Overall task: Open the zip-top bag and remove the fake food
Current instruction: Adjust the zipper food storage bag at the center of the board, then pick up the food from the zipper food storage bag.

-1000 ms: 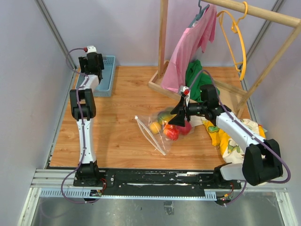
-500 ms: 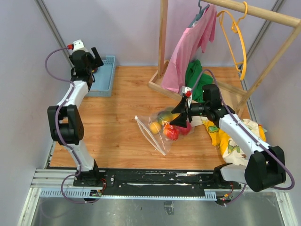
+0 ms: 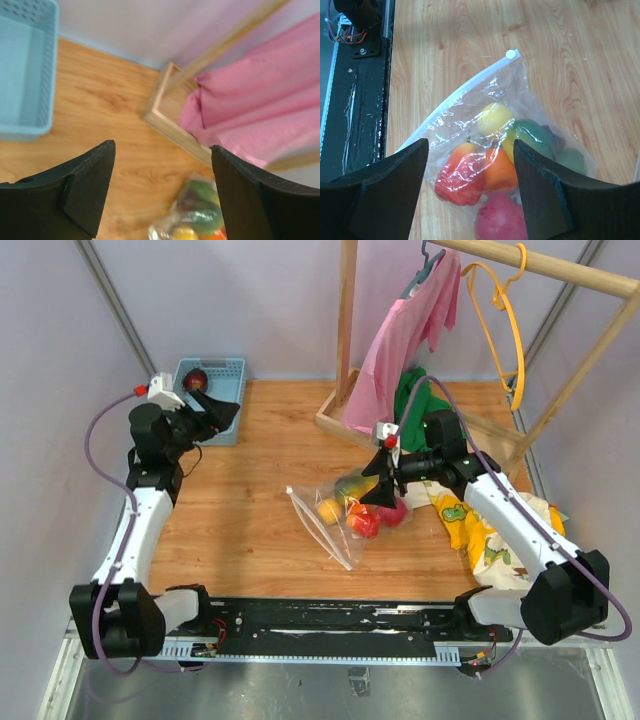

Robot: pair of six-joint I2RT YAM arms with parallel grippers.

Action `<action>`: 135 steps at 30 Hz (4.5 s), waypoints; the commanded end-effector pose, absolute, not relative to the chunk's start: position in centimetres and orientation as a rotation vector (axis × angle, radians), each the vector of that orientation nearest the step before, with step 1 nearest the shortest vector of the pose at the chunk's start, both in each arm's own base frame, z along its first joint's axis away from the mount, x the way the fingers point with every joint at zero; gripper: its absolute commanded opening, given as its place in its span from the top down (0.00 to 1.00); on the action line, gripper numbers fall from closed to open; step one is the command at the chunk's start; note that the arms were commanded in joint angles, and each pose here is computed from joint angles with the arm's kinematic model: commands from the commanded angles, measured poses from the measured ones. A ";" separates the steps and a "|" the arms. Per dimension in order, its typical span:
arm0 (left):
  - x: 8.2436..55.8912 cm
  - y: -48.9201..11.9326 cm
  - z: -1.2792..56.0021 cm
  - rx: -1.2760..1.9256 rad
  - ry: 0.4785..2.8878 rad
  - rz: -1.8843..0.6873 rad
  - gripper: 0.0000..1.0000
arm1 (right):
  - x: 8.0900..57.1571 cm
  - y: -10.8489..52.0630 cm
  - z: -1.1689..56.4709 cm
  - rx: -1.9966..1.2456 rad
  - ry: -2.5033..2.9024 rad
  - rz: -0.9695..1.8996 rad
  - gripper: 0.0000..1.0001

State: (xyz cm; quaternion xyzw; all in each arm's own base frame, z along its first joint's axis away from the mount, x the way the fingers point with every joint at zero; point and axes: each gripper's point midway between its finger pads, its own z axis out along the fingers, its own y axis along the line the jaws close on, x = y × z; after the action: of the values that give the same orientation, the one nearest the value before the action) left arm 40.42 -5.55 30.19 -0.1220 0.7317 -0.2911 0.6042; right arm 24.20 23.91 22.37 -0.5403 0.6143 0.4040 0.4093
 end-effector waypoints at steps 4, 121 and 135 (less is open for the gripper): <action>32.6 -11.3 25.1 -0.264 1.863 -1.017 0.24 | 22.8 26.8 20.6 -1.438 1.713 0.921 0.31; 21.9 -24.4 13.9 -0.122 1.948 -1.332 0.45 | 22.9 35.3 18.6 -1.527 2.013 0.559 0.99; 23.9 -24.9 13.4 0.111 1.817 -1.010 0.36 | 21.2 34.9 18.7 -1.563 2.012 0.744 0.99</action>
State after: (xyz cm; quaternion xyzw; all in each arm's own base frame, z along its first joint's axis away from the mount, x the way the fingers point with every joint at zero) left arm 22.76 -24.39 12.21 0.0186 0.7734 -0.4480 0.4481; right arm 21.79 35.30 17.48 -0.5771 0.7401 0.2437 0.2446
